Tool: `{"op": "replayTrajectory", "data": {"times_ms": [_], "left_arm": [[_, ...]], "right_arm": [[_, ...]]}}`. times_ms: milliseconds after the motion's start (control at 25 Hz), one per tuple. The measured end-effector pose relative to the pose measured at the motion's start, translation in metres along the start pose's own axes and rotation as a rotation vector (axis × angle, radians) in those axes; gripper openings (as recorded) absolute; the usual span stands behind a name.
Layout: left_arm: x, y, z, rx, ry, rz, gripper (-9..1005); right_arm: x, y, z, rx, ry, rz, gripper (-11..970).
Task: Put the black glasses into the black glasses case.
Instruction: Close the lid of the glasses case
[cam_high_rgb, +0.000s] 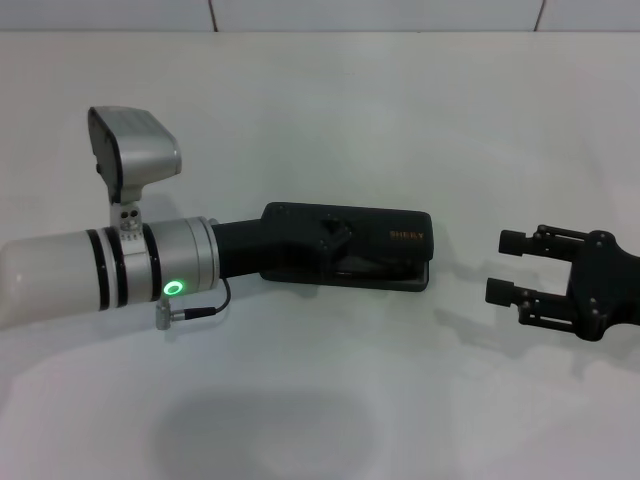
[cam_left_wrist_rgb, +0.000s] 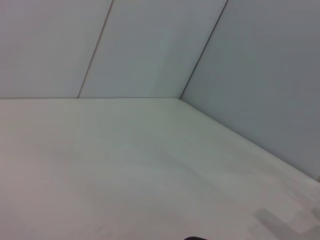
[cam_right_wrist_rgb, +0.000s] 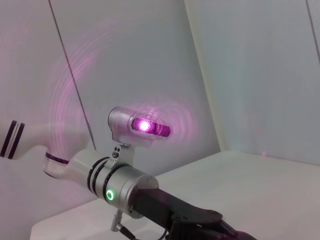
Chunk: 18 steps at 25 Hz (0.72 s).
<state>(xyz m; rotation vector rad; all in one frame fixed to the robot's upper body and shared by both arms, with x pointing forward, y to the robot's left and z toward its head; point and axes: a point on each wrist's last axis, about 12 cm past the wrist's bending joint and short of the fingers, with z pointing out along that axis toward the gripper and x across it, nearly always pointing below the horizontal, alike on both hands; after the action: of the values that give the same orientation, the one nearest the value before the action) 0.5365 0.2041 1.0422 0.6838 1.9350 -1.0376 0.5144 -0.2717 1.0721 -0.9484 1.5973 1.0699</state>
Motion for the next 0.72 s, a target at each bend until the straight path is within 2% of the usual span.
{"op": "replayTrajectory", "data": {"times_ms": [720], "left_arm": [[0.0027, 0.0004, -0.0009, 0.001, 0.024, 0.013, 64]], "right_arm": [[-0.0043, -0.0039, 0.0024, 0.007, -0.005, -0.003, 665]]}}
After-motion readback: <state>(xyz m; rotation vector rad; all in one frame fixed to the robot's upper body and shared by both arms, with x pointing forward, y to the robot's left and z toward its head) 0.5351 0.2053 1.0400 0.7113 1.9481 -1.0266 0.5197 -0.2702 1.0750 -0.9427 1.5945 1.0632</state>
